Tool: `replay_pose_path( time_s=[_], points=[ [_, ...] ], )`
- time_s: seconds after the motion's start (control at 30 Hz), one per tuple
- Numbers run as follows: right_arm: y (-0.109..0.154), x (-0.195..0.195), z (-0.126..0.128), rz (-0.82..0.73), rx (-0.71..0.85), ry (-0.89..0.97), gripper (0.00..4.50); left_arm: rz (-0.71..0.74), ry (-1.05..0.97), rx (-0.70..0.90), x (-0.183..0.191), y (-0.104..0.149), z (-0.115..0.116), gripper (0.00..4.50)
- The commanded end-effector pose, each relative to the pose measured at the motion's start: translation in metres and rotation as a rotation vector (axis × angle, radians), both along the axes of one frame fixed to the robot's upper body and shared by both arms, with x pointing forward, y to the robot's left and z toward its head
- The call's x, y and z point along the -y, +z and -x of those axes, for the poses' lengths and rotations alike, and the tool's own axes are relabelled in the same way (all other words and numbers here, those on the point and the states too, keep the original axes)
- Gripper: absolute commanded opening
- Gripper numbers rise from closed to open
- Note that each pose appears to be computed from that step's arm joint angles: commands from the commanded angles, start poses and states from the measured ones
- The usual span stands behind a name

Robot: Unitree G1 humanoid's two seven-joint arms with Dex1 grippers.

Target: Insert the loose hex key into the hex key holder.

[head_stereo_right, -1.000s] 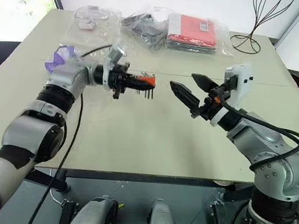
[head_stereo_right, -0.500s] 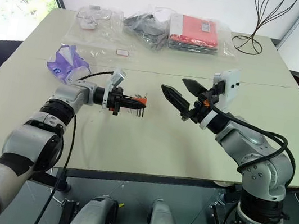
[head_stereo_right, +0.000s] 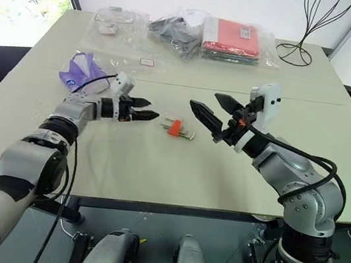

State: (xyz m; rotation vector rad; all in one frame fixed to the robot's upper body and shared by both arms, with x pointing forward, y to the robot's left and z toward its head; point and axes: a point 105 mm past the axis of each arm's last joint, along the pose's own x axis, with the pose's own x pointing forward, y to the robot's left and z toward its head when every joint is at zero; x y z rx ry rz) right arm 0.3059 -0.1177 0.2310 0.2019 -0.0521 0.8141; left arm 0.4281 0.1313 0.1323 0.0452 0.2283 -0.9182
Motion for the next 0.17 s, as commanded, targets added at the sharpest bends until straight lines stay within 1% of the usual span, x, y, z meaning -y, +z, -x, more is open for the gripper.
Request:
replay_pose_path(
  time_s=[0.03, 0.17],
  points=[
    [0.012, 0.002, 0.005, -0.005, 0.059, -0.003, 4.40, 0.050, 0.035, 0.111, -0.009, 0.032, -0.007, 3.66],
    [0.008, 0.003, 0.005, 0.000, 0.048, -0.008, 4.40, 0.078, 0.018, 0.164, -0.014, 0.043, -0.004, 3.66]
  ],
)
